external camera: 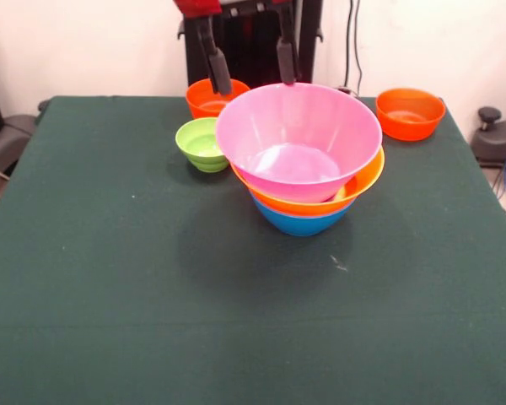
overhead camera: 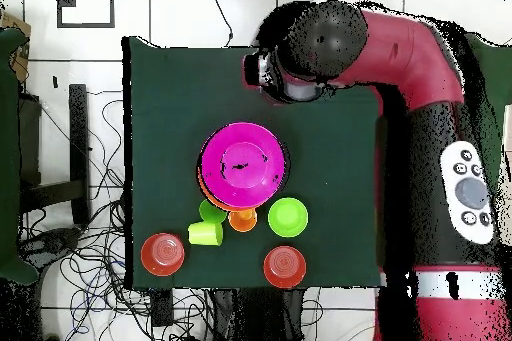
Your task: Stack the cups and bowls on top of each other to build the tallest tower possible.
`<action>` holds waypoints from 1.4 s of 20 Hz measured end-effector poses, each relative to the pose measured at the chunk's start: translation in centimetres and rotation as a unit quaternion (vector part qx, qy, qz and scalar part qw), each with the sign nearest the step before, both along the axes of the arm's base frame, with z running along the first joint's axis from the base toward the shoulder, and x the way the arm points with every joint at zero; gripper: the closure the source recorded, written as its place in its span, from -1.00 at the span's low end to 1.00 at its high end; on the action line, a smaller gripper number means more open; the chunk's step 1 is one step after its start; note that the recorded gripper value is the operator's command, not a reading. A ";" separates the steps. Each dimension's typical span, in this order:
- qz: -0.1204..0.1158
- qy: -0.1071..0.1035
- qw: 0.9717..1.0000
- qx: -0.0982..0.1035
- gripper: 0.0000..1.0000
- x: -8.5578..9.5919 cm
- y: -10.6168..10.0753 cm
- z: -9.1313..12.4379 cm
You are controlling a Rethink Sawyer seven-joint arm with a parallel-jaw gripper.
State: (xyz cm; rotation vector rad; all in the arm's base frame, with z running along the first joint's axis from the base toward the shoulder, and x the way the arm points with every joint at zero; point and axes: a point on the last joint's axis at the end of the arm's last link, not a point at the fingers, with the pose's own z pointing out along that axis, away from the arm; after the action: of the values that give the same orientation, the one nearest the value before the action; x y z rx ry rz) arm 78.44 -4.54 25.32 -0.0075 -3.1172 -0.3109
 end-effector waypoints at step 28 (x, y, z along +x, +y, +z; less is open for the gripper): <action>-0.050 0.030 0.998 -0.010 -1.00 1.7 -15.1 -2.4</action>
State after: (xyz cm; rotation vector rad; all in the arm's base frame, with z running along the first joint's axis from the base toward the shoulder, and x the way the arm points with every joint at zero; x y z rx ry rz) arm 80.11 -19.60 22.87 -0.1707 -3.0662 -0.2760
